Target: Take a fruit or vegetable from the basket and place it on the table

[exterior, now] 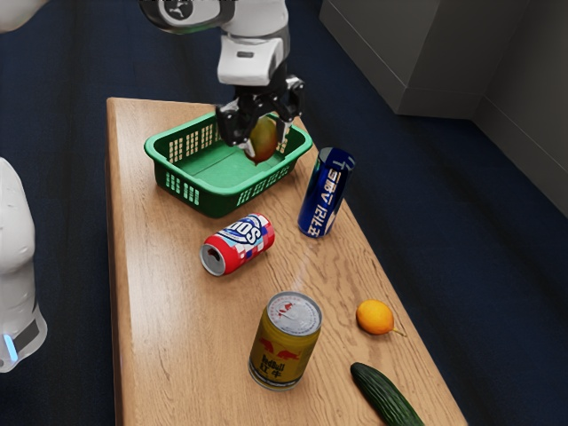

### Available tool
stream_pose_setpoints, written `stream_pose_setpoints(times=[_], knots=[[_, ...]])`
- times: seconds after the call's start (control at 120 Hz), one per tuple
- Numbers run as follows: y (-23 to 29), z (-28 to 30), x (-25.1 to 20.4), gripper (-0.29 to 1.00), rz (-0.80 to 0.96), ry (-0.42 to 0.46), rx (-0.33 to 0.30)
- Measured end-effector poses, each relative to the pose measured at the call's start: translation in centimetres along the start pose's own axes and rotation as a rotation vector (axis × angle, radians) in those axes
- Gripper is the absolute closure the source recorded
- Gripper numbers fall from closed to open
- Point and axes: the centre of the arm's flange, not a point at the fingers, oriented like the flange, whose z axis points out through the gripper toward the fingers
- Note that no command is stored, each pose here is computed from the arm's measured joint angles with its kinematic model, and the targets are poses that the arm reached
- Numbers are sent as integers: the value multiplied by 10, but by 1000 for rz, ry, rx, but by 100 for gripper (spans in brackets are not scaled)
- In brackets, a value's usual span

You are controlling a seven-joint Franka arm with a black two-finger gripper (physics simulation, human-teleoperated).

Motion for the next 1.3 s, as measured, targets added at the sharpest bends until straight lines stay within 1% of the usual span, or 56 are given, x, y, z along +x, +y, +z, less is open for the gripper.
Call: stream_pose_setpoints(times=[0.075, 0.142, 0.367, 0.433, 0.533, 0.633, 0.725, 0.817, 0.992, 1.025, 1.058, 1.142, 1.242, 1.3], knots=[[0, 4, 12, 36, 13, 12, 3], [-3, 14, 25, 36, 34, 29, -7], [-30, 40, 75, 36, 96, 99, -33], [-41, 59, 86, 36, 102, 112, -60], [-70, 99, 94, 36, 89, 128, -117], [-92, 145, 94, 36, 63, 132, -173], [-108, 180, 81, 36, 23, 124, -214], [-121, 205, 68, 36, -14, 116, -240], [-139, 233, 45, 35, -72, 105, -269], [-139, 236, 45, 32, -73, 104, -274], [-137, 240, 48, 26, -65, 103, -284], [-124, 240, 71, 15, -19, 109, -299], [-105, 235, 99, 8, 43, 117, -307], [-103, 218, 107, 6, 64, 127, -292]])
